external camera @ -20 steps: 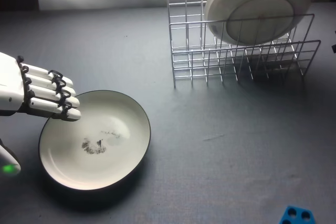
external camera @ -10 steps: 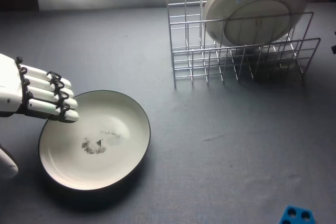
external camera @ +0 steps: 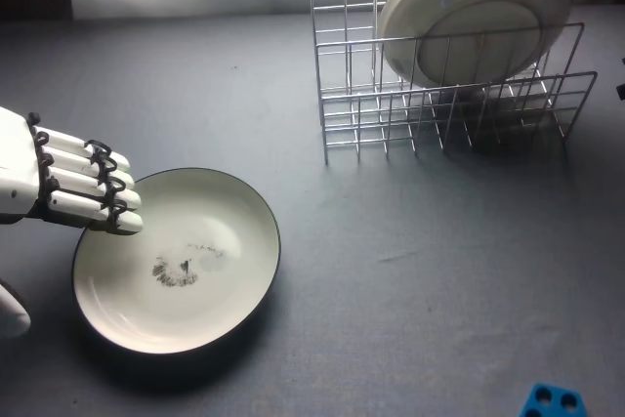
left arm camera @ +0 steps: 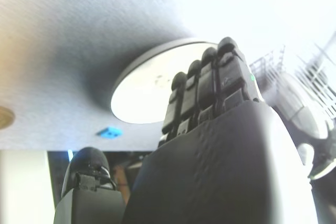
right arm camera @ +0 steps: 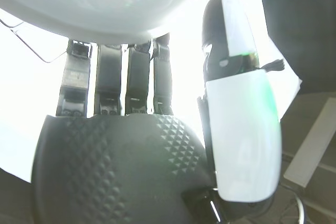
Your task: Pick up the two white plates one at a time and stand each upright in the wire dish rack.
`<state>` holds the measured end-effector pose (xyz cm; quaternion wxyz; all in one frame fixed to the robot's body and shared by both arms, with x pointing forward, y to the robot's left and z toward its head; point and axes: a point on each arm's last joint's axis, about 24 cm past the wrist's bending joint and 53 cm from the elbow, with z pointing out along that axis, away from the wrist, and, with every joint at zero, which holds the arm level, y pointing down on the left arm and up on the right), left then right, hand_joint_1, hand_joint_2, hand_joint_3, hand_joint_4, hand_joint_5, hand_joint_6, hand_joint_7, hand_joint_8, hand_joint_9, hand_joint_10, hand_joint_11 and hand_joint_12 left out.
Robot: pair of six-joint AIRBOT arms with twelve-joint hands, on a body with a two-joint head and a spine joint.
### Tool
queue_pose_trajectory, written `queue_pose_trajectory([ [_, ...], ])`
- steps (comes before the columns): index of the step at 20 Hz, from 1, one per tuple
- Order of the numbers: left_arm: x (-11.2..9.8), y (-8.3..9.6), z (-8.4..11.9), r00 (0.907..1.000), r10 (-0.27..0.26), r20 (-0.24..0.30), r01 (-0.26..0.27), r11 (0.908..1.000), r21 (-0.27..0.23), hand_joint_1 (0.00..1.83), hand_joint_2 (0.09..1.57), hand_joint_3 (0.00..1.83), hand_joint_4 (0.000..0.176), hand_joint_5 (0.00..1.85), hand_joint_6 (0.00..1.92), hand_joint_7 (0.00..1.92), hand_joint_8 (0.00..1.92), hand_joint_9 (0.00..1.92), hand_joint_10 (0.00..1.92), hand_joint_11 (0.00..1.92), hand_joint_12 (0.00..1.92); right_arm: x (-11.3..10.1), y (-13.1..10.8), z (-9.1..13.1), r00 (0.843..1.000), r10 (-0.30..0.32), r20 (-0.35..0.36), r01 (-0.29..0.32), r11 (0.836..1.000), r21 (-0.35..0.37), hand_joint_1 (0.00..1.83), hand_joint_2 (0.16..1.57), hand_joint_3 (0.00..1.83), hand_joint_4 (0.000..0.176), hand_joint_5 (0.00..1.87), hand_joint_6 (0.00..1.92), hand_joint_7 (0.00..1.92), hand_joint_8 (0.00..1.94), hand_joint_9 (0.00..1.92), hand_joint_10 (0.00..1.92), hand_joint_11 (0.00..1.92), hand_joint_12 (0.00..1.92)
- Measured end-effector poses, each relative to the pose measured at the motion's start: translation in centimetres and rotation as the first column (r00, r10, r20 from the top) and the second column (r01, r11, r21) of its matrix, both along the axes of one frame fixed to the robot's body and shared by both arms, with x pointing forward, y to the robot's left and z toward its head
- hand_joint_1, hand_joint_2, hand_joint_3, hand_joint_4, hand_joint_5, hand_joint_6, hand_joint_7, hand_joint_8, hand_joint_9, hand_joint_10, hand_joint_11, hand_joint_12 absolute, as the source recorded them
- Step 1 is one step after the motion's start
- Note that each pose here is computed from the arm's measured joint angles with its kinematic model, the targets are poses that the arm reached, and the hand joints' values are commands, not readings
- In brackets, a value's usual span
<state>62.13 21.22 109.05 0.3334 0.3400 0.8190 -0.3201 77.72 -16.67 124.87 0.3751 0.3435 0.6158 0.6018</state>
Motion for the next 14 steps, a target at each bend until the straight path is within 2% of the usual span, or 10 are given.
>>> queue_pose_trajectory([
  [5,-0.3,0.1,-0.3,0.9999,-0.006,-0.008,0.006,1.0,0.007,0.0,1.04,0.0,0.0,0.03,0.0,0.0,0.0,0.0,0.0,0.0,0.0,0.0,-0.5,1.4,1.0,-0.006,0.029,0.006,1.0,0.011,1.03,1.05,0.0,0.0,0.66,0.1,0.8,0.01,0.68,0.29,0.26,1.32],
  [9,-0.4,0.1,-0.3,0.9999,-0.01,-0.011,0.01,0.9999,0.007,0.0,1.04,0.0,0.0,0.03,0.0,0.01,0.0,0.0,0.0,0.0,0.0,-0.1,-0.4,1.6,0.999,-0.002,0.039,0.002,1.0,0.005,1.06,1.04,0.0,0.0,0.68,0.1,0.8,0.01,0.68,0.28,0.25,1.3],
  [12,-0.5,0.2,-0.6,0.9998,-0.011,-0.016,0.011,0.9999,0.011,0.0,1.03,0.0,0.0,0.03,0.0,0.01,0.0,0.0,0.0,0.0,0.0,-0.4,-0.5,2.9,0.996,0.004,0.094,-0.003,1.0,-0.01,1.06,1.05,0.0,0.0,0.66,0.08,0.79,0.0,0.67,0.27,0.22,1.32],
  [14,-0.7,0.3,-0.8,0.9997,-0.01,-0.024,0.01,0.9998,0.014,0.0,1.03,0.0,0.0,0.04,0.01,0.02,0.01,0.0,0.0,0.0,0.0,-0.6,-0.6,4.6,0.988,0.008,0.157,-0.006,1.0,-0.015,1.05,1.05,0.0,0.0,0.66,0.08,0.79,0.0,0.67,0.27,0.23,1.33],
])
